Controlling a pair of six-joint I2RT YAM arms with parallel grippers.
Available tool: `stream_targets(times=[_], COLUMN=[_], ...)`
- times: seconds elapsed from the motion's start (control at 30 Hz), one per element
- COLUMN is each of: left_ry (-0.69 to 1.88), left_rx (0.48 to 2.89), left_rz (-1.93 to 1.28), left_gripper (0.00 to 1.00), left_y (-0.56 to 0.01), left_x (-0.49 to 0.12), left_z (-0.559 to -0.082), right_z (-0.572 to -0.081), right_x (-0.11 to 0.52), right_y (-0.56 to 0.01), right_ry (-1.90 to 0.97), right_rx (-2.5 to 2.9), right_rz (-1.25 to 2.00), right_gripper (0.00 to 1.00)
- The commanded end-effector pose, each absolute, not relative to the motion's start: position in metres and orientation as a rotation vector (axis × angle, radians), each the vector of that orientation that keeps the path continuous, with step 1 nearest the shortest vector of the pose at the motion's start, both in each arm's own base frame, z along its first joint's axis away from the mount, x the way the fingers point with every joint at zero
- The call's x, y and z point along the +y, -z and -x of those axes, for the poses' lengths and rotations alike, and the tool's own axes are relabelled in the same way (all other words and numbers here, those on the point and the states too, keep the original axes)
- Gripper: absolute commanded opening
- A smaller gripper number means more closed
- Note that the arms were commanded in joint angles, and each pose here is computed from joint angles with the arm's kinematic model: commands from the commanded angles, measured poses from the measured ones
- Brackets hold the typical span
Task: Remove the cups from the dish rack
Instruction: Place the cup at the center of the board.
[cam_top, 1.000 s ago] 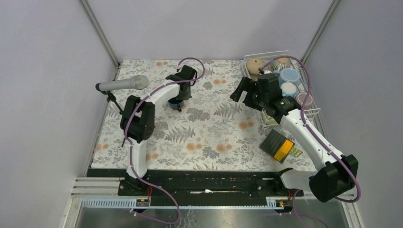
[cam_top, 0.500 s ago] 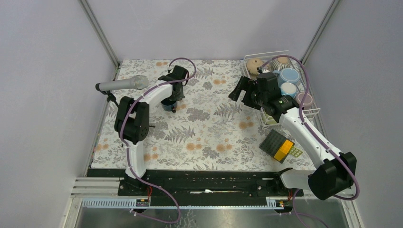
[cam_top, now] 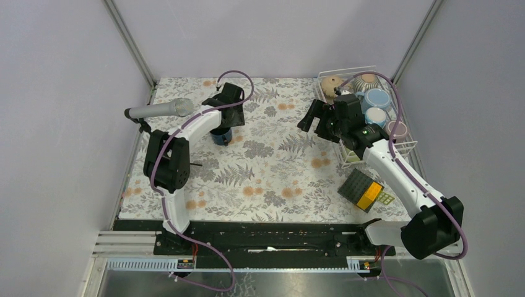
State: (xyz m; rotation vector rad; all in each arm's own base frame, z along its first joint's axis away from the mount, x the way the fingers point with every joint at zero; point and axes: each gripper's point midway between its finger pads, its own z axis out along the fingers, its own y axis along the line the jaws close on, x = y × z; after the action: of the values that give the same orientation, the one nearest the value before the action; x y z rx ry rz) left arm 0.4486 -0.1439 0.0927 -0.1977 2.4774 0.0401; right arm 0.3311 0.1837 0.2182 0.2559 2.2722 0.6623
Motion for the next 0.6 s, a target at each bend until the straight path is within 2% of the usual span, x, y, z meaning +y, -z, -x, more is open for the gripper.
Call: stream_targets(times=[0.0,0.07,0.13,0.2,0.23,0.57], left_ry=[0.025,0.034,0.042,0.045,0.048,0.087], left_rx=[2.362,2.344,2.330,2.331,2.328,2.271], left_rz=[0.208,0.196,0.182,0.167,0.161,0.071], left_gripper=[0.75,0.83,0.86,0.97,0.98,0.99], left_y=[-0.131,-0.135,-0.139,-0.139,-0.140,-0.161], left_x=[-0.150,-0.154,-0.159,-0.164,-0.167,-0.196], left_z=[-0.451,-0.448,-0.445,-0.441,-0.439,-0.419], right_z=[-0.338,-0.338,-0.338,-0.338,-0.338,-0.340], right_x=[0.194,0.194,0.194,0.194,0.194,0.190], right_y=[-0.239,-0.239,-0.239,-0.238,-0.238,-0.241], right_ry=[-0.708,-0.706,-0.704,-0.702,-0.702,-0.679], right_rx=[2.211,2.211,2.211,2.212,2.211,2.196], right_rz=[-0.203,-0.202,-0.203,-0.203,-0.202,-0.206], right_gripper=[1.00,1.00,1.00,1.00,1.00,1.00])
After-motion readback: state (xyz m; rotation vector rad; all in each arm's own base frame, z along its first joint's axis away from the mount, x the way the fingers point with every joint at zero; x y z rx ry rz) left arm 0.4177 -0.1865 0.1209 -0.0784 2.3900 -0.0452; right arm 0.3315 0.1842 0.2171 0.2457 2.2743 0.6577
